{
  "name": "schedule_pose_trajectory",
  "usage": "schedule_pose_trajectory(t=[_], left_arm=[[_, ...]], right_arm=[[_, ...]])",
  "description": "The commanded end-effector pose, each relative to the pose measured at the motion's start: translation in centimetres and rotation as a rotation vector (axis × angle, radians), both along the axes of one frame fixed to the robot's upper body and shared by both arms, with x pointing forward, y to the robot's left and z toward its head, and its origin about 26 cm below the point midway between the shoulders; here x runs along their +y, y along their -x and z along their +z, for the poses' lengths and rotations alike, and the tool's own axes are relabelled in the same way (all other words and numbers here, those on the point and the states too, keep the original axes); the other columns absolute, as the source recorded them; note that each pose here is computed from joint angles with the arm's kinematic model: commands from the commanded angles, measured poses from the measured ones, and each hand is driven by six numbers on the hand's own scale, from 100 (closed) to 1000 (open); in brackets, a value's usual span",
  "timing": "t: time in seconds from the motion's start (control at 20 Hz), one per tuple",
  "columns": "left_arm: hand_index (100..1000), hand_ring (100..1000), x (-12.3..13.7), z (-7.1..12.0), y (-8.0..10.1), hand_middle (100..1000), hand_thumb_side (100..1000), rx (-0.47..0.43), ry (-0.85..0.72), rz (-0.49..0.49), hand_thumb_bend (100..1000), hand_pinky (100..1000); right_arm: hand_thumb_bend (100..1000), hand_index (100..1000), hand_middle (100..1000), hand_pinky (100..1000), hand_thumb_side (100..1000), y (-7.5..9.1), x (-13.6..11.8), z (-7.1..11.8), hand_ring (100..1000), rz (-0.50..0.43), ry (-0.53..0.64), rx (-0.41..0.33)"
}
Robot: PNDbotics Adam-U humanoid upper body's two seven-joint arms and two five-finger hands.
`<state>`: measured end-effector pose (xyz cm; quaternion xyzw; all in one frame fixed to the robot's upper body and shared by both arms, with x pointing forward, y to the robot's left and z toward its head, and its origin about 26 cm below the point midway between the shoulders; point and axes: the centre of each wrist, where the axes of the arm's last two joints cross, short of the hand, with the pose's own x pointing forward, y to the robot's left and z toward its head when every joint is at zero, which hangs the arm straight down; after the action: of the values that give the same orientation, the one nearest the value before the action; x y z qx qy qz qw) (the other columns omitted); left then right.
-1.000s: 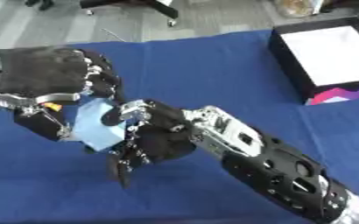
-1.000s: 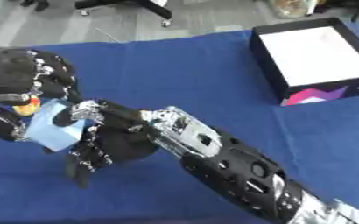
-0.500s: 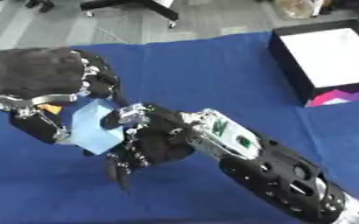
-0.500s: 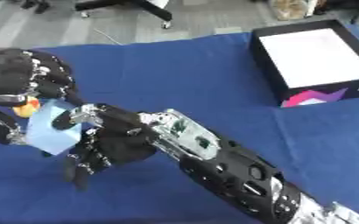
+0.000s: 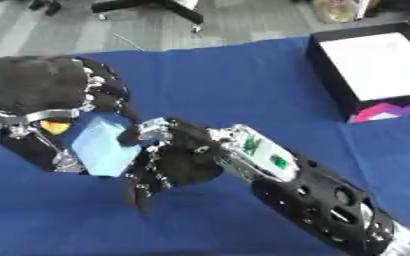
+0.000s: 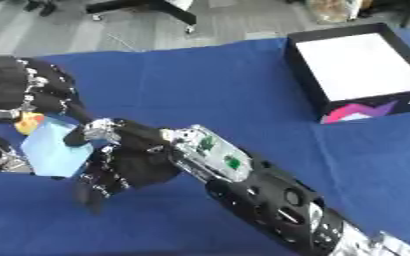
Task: Pick up the objects with one hand, pass them to the other hand, and then place them into the box on the other side of the table.
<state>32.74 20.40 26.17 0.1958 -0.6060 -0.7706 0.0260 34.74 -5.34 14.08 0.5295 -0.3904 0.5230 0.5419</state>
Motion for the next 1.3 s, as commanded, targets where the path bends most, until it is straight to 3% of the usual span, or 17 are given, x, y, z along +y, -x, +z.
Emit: schedule_pose_trajectory(t=[0.05,0.85,1.3], left_arm=[[807,703,0.6,1.4,0.4,651,287,-0.032,-0.007,-0.003,519,837],[811,704,0.8,2.1,0.8,659,308,-0.010,0.019,-0.028,512,838],[812,701,2.8,3.5,1.1,658,296,-0.053,0.141,0.032,500,840]], right_arm=[[100,993,561,1000,1000,-0.4,-0.3,0.4,550,0.138,0.093,0.107],[100,967,556,1000,1000,-1.8,-1.3,-0.8,546,0.060,0.094,0.087],[100,963,555,1000,1000,-3.2,-3.0,-1.8,543,-0.023,0.087,0.045]])
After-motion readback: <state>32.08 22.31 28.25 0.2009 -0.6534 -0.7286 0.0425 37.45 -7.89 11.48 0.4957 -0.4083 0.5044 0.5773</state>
